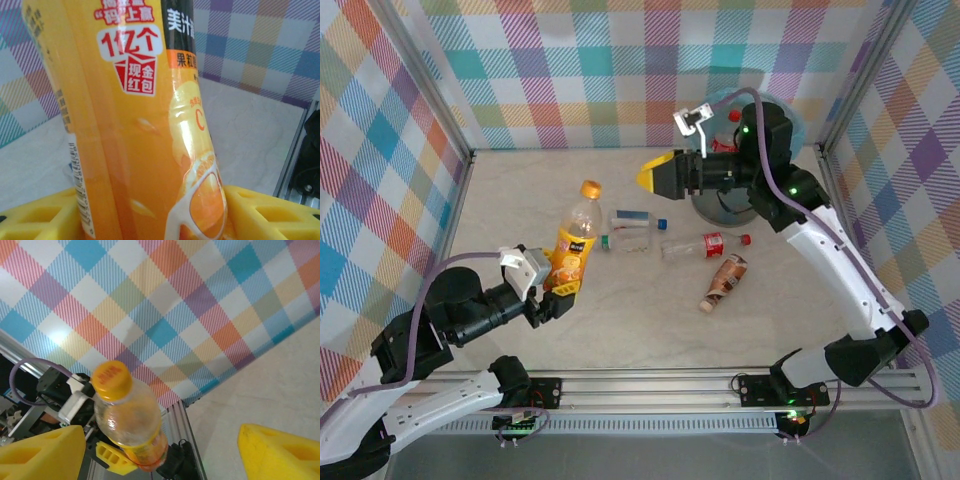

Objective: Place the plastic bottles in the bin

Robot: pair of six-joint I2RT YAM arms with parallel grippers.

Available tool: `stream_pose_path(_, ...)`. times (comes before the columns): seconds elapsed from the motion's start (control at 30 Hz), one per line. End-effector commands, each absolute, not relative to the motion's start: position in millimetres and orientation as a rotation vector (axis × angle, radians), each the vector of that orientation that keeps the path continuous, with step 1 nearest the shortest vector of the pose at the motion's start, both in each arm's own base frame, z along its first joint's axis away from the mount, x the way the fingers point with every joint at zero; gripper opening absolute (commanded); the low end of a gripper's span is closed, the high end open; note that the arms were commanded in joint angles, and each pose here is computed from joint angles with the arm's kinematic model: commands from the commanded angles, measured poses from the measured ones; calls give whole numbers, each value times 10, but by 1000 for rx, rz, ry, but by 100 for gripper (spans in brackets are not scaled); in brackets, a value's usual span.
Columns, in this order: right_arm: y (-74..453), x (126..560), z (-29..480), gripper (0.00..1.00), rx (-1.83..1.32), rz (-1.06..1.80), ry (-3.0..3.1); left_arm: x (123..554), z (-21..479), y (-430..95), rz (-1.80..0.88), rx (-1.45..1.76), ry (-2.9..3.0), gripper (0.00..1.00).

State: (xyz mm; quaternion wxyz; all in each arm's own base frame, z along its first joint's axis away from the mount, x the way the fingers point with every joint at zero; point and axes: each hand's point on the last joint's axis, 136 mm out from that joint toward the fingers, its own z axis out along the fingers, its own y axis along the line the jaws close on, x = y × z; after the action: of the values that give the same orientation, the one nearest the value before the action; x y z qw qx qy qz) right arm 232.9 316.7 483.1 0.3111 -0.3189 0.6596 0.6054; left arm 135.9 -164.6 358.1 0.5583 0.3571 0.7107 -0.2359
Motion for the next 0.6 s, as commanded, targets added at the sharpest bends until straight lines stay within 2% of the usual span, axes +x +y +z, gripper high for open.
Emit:
stream_pose_path(0.0, 3331, 2260, 5022, 78, -938, 1591, 1625, 1322, 3565, -1572, -552, 831, 1711, 62)
stream_pose_path(0.27, 3651, 2240, 4880, 71, -1004, 1600, 1657, 1363, 3581, -1719, -563, 874, 1699, 62)
stream_pose_path(0.57, 3697, 2153, 4708, 59, -1065, 1592, 1696, 1458, 3578, -1914, -582, 892, 1698, 62)
